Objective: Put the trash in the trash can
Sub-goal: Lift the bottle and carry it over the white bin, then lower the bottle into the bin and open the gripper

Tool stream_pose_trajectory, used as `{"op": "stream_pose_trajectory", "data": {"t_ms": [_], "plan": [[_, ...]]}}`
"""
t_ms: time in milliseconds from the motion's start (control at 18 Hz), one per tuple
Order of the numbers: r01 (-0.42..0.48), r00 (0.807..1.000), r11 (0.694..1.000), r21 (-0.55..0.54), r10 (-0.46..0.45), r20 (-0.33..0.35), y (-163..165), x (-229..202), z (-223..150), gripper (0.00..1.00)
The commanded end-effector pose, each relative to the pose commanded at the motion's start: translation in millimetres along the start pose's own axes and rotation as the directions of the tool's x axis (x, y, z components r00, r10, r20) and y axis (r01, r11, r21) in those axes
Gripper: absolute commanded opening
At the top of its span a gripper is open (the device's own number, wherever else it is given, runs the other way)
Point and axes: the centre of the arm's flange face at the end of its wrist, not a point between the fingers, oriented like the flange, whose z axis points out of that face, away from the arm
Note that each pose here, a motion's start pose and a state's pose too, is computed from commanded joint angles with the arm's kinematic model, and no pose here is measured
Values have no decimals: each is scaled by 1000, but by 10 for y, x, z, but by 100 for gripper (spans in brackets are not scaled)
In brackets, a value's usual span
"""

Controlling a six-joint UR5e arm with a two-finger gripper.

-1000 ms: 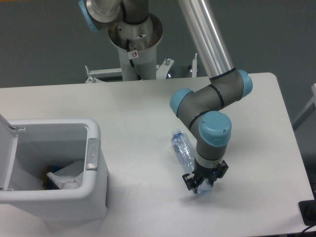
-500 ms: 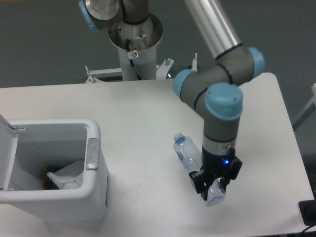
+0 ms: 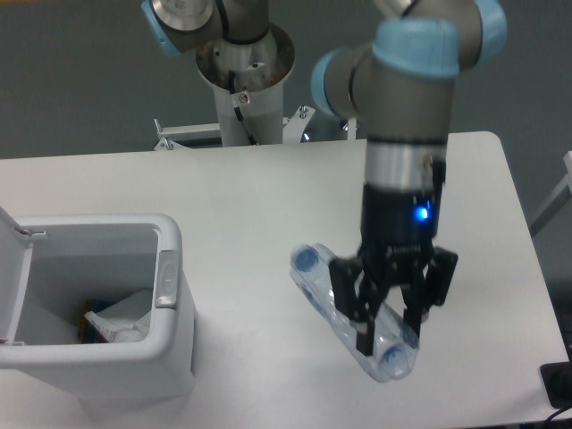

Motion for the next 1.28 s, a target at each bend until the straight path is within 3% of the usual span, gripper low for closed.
{"op": "stream_pose_trajectory", "data": {"t_ms": [333,556,778,889,1056,1167,1278], "plan": [[-126,984,991,34,129,-124,203,1053,21,58],[-213,955,977,26,214,-206,543,1636,184,55],[-291,927,957,-7,280,-249,829,1877,378,57],[-330,914,944,-10,316,-254,890,1879,437,98],[-350,907,937,-6,337,-252,892,1896,436,100],[-345,912,939,-3,334,-240,859,1851,378,100],[-331,928,943,13,328,-176,720,1607,190,100]]}}
